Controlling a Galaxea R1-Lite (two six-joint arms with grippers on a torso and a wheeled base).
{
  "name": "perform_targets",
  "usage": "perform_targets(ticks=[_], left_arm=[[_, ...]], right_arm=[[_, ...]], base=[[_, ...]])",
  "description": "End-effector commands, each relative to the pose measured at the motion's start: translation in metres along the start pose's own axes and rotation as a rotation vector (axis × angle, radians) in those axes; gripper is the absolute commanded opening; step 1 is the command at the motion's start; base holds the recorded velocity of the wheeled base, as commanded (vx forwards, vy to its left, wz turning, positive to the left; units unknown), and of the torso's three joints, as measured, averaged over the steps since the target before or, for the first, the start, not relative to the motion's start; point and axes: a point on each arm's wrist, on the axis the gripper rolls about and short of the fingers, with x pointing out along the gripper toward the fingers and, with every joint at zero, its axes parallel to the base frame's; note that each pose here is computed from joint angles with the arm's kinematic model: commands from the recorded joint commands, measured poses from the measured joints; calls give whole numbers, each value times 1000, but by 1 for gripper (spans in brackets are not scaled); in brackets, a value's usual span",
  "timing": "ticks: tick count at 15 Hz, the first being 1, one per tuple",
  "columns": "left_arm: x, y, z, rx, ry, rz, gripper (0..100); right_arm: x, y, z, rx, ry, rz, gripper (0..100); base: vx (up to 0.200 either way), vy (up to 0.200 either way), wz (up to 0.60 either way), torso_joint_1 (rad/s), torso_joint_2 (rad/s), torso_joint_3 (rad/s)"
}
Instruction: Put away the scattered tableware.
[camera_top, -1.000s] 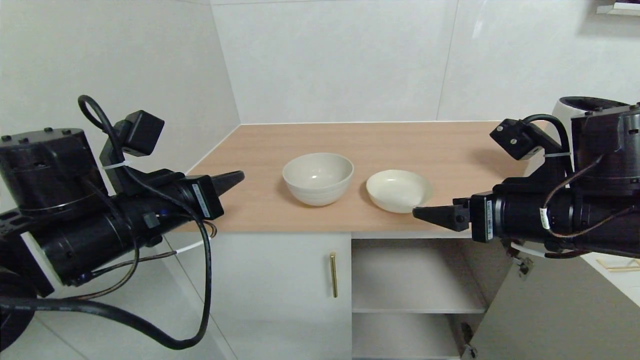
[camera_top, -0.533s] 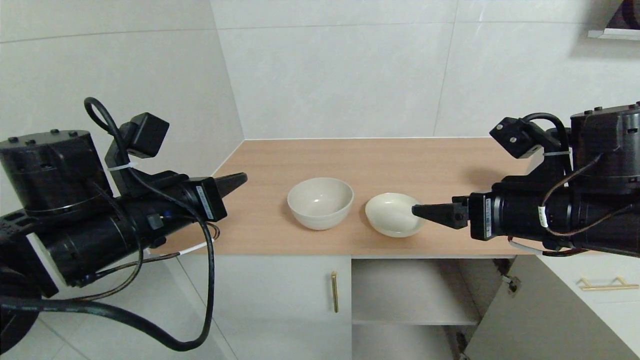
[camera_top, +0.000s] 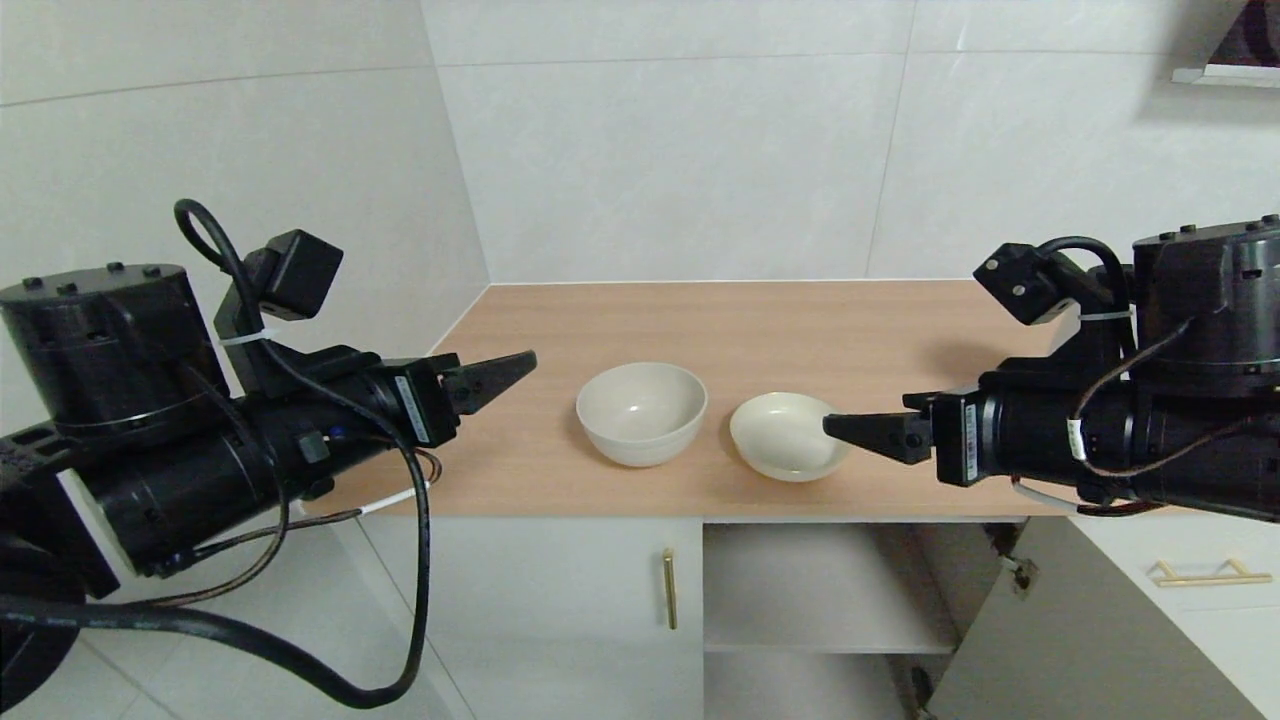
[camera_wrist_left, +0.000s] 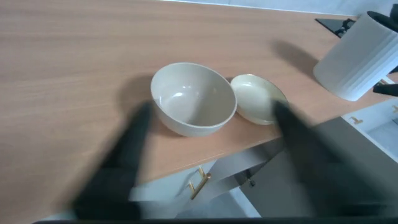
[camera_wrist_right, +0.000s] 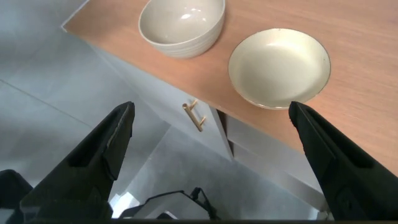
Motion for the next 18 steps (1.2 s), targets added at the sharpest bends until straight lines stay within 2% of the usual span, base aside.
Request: perform_targets(ticks=[1,3,4,5,7,9,10,14,16,17,18], left_arm=[[0,0,0,0,-2,-1,100],[1,-1,3,1,-7,-4,100],[2,-3,12,3,-9,-8,100],[5,-4,17,-1,14,-2,100],[16,-8,38,-23,120,25,100],[17,-8,43,-38,186,43,100],[22,-4,35,-49,248,63,100],[50,8,14,-75,335,113,100],[69,16,2,-105,371,223,100],[73,17,0,-104,377,251,100],[79,19,-7,-98,416,315,100]], right_arm=[[2,0,1,0,-1,-1,100],[5,0,8,2,-15,-21,100],[12,-1,15,8,-14,-68,100],[17,-5,19,21,-1,-106,100],[36,-18,33,56,29,-154,100],[49,-22,41,68,36,-175,100],[56,-24,36,94,59,-182,100],[81,-39,23,138,108,-260,100],[95,-44,15,138,127,-320,100],[97,-45,14,137,130,-330,100],[102,-47,10,137,142,-341,100]], base=[[0,0,0,0,0,0],[0,0,0,0,0,0],[0,0,0,0,0,0],[0,0,0,0,0,0],[0,0,0,0,0,0],[0,0,0,0,0,0],[0,0,0,0,0,0],[0,0,0,0,0,0],[0,0,0,0,0,0],[0,0,0,0,0,0],[0,0,0,0,0,0]])
